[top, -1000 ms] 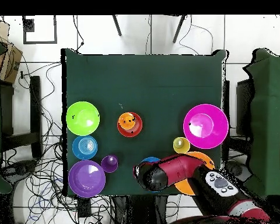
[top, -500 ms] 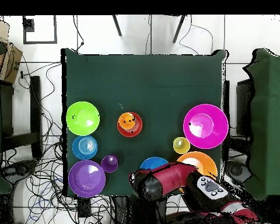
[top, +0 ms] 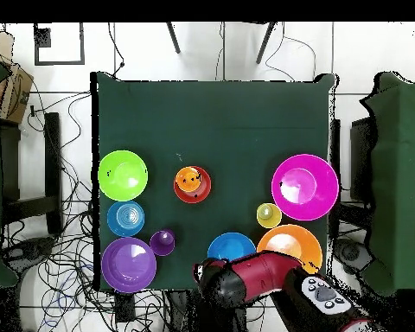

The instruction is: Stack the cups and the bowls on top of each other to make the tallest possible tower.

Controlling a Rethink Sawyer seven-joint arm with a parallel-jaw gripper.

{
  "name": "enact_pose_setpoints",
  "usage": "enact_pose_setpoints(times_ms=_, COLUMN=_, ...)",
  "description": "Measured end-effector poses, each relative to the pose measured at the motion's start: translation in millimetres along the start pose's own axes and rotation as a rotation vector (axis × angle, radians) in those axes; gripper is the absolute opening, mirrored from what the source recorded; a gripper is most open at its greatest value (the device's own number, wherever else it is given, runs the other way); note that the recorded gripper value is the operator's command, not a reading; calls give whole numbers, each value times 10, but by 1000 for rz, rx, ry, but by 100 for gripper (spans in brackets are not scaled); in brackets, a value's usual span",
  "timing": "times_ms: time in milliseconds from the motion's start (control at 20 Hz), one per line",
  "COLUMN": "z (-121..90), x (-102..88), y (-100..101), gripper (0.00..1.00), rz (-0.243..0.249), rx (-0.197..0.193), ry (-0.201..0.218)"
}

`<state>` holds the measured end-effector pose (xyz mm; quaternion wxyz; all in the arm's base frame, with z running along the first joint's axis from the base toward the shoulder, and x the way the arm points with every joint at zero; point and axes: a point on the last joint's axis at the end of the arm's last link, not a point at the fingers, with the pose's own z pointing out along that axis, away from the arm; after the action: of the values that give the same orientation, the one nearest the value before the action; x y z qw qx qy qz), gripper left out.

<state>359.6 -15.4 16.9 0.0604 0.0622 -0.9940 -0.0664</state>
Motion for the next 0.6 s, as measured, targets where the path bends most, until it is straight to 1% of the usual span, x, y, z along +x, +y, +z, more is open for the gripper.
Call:
enact_pose_setpoints(times_ms=200, z=-20, x=-7, y=-15, gripper=100, rz=2, rx=6, ry=-4)
enact_pose_setpoints(times_ms=450, z=68, x=77, y=7, gripper=100, rz=8, rx=-3, ry=26)
enact_pose_setpoints(times_ms=500, z=121, x=119, y=23, gripper=100, rz=10, rx=-5, ry=43)
enact_pose_setpoints(times_ms=600, z=160, x=144, y=40, gripper=100, rz=9, rx=-7, ry=53)
